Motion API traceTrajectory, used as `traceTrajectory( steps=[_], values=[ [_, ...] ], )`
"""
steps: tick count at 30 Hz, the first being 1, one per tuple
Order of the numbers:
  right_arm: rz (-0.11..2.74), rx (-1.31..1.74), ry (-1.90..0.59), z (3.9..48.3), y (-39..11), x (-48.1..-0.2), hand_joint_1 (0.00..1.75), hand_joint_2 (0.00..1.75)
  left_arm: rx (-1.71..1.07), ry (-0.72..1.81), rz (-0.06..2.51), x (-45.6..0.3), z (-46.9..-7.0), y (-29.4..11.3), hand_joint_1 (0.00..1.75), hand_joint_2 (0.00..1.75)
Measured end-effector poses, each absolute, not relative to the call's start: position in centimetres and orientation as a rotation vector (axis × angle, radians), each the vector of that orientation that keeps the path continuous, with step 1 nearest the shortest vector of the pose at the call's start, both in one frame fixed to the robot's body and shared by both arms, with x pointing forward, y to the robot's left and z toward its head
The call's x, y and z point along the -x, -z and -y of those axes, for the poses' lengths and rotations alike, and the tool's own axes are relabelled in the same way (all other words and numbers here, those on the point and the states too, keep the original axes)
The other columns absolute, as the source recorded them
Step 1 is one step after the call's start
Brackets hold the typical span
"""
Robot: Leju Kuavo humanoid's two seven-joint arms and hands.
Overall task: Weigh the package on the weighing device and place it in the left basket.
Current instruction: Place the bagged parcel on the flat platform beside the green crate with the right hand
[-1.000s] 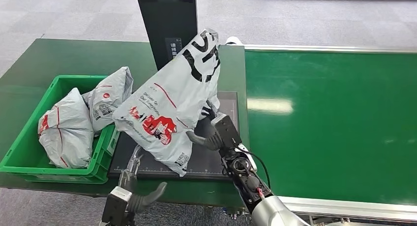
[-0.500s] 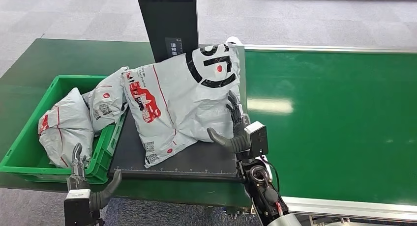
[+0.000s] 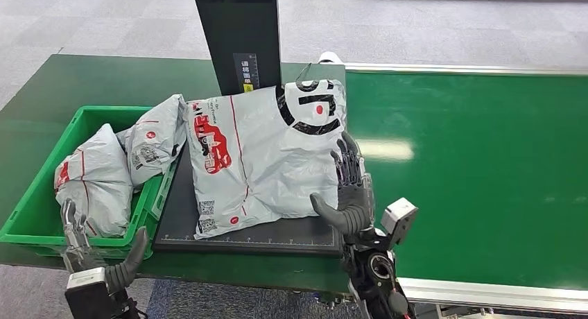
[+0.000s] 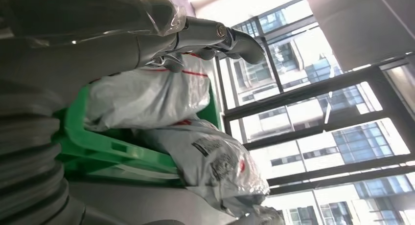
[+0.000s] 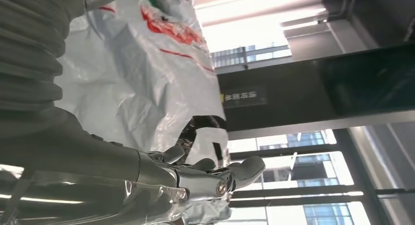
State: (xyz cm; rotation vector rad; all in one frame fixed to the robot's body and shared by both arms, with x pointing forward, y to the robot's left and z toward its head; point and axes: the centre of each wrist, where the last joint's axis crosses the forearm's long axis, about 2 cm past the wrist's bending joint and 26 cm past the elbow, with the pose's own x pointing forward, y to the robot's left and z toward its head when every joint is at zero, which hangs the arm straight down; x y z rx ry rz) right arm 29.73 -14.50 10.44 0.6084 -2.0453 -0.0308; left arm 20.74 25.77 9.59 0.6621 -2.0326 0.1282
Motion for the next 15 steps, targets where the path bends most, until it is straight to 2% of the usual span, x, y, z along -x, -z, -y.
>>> traceTrajectory(
  steps=[6, 15],
  values=[
    [2.096, -0.593, 0.047, 15.1, -11.0, -28.3, 0.0, 1.75, -0.648, -0.044, 2.052, -22.2, -24.5, -10.2, 0.0, 1.75],
    [2.153, -0.418, 0.025, 15.9, -11.3, -27.0, 0.0, 1.75, -0.673, 0.235, 2.029, -24.2, -21.4, -11.0, 0.0, 1.75]
  ],
)
